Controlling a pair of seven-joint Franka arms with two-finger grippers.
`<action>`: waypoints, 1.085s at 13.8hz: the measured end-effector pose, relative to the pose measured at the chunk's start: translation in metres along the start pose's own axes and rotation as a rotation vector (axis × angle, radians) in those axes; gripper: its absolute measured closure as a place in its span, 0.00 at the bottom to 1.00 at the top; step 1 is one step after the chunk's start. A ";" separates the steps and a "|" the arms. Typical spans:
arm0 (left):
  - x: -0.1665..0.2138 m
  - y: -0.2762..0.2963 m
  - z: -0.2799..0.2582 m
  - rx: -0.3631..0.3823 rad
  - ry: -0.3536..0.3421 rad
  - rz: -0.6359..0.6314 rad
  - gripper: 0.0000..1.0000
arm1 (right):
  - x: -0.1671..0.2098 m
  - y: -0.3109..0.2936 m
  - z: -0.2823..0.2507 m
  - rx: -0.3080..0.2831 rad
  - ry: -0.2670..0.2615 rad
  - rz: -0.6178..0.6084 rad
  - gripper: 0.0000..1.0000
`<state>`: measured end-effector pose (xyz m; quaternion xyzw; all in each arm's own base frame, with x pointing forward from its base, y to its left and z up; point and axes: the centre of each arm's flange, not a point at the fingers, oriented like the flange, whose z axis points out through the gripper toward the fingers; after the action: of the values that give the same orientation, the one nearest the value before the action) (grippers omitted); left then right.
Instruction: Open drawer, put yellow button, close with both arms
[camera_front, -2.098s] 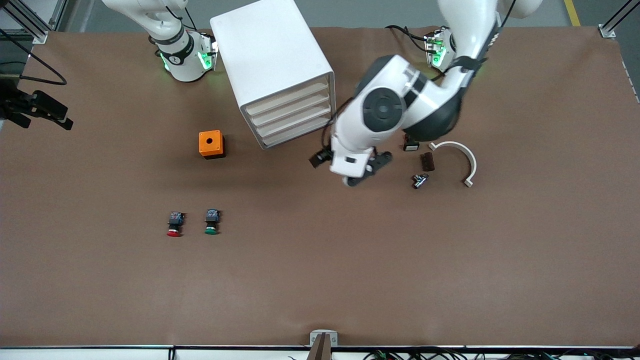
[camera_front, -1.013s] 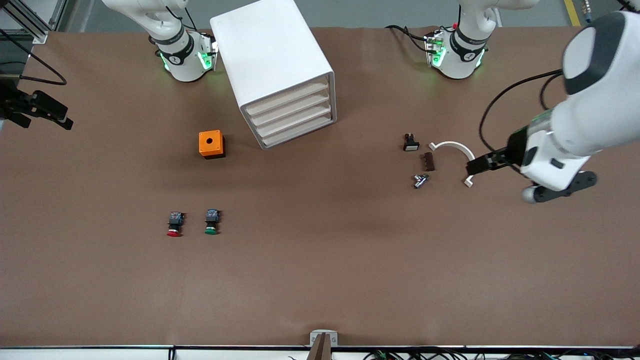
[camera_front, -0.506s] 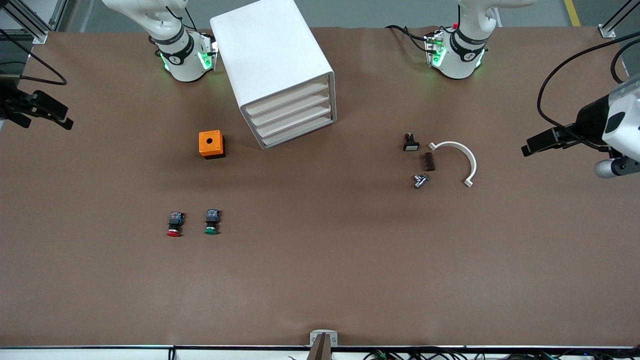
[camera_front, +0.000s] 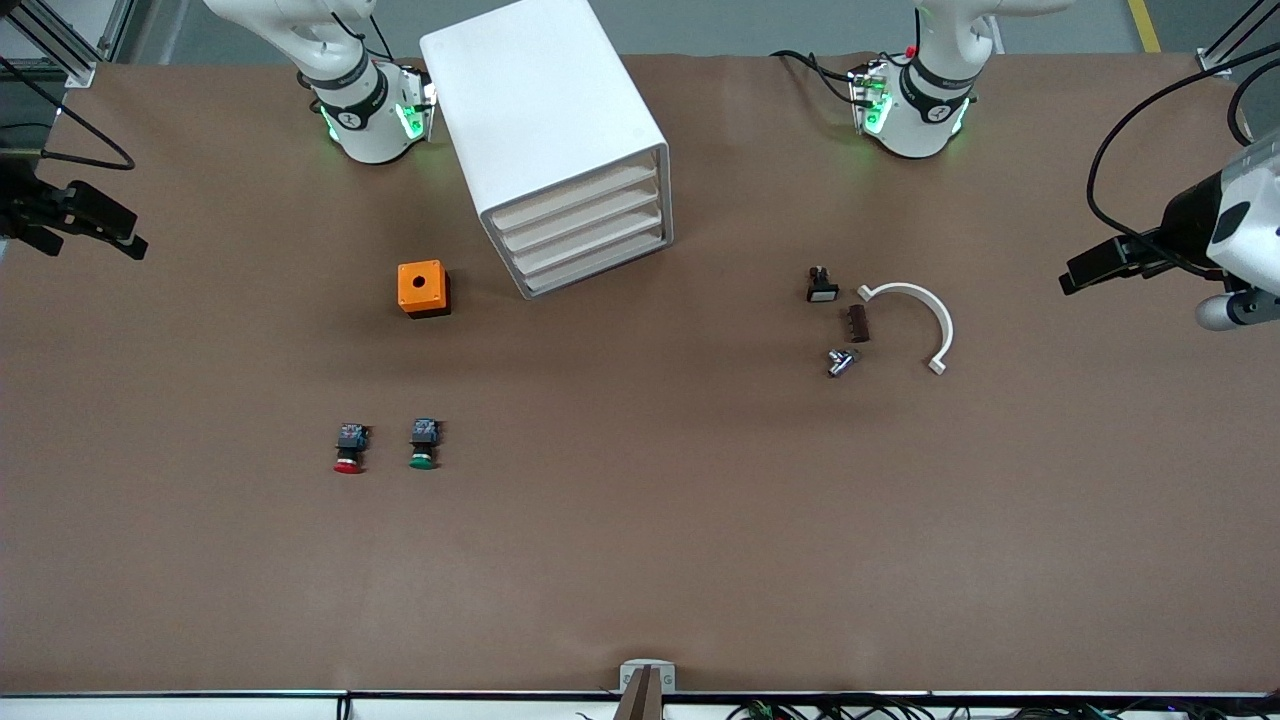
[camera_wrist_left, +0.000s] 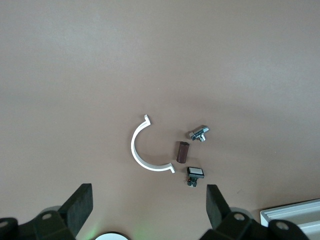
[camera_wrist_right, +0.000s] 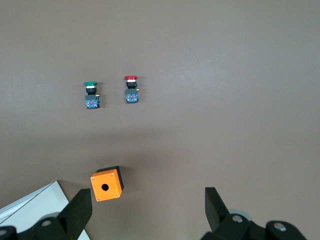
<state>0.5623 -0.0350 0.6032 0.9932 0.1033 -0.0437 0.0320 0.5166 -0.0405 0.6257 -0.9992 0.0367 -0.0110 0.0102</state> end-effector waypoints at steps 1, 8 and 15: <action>-0.002 -0.001 -0.004 -0.001 0.012 0.000 0.00 | 0.000 0.000 0.000 0.000 0.000 0.001 0.00; -0.020 -0.002 -0.035 0.000 0.081 0.009 0.00 | 0.000 0.001 0.000 0.000 0.001 0.002 0.00; -0.017 -0.001 -0.040 0.025 0.132 0.015 0.00 | 0.000 0.006 0.000 0.001 0.001 0.010 0.00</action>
<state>0.5486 -0.0347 0.6444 0.9950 0.0971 0.0206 0.0128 0.5162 -0.0461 0.6257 -0.9990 0.0418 -0.0114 0.0106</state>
